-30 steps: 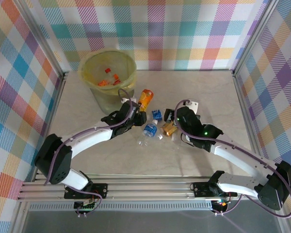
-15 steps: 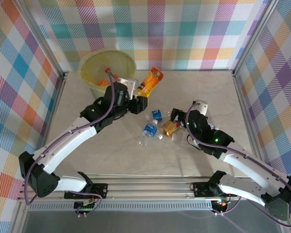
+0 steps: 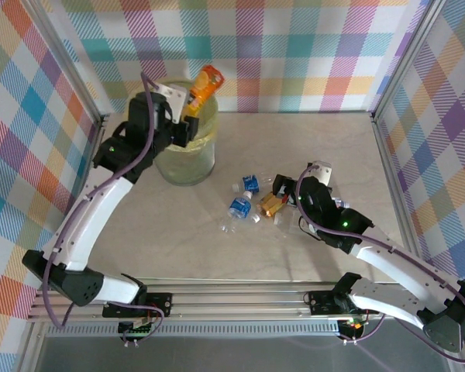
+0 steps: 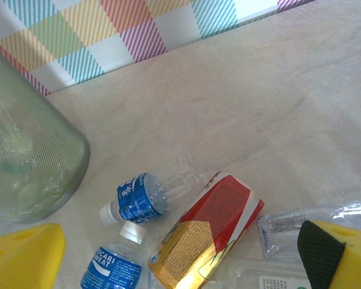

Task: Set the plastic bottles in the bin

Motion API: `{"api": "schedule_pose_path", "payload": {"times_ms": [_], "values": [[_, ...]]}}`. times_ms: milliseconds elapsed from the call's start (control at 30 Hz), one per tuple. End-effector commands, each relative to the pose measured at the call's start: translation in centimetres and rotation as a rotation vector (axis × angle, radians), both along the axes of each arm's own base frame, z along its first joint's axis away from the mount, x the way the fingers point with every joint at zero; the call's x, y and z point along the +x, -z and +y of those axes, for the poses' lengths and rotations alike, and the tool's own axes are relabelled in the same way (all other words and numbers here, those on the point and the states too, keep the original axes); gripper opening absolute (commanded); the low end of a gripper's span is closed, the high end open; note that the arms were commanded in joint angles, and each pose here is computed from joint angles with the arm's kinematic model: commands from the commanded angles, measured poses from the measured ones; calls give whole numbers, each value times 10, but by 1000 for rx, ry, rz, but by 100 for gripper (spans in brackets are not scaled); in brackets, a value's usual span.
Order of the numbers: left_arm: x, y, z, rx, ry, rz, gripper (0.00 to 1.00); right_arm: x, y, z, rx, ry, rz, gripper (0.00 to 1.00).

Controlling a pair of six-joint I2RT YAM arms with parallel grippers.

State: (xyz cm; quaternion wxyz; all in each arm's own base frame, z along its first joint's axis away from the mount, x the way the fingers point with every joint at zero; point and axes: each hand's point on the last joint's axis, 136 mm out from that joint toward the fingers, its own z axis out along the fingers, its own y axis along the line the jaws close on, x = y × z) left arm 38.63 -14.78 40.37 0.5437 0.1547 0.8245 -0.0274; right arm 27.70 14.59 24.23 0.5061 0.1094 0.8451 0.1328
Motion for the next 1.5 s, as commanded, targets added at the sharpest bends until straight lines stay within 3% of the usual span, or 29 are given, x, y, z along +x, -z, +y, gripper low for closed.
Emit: {"api": "schedule_pose_path", "payload": {"times_ms": [0,533,900,1033,1233,1367,1467], "values": [[21,8,28,114,18,39,35,2,-4,-3,9,18,-10,100],[98,49,99,304,-105,144,35,7,-5,6,6,4,7,100],[109,79,105,338,-93,222,40,7,-4,8,8,-1,14,100],[113,85,107,349,-98,235,48,7,-4,7,6,-2,15,100],[115,87,103,330,-89,236,77,7,-3,8,5,-2,14,100],[117,80,102,308,-94,213,85,7,-2,8,3,-2,17,100],[119,75,101,289,-104,194,86,8,-3,9,5,-2,16,100]]}}
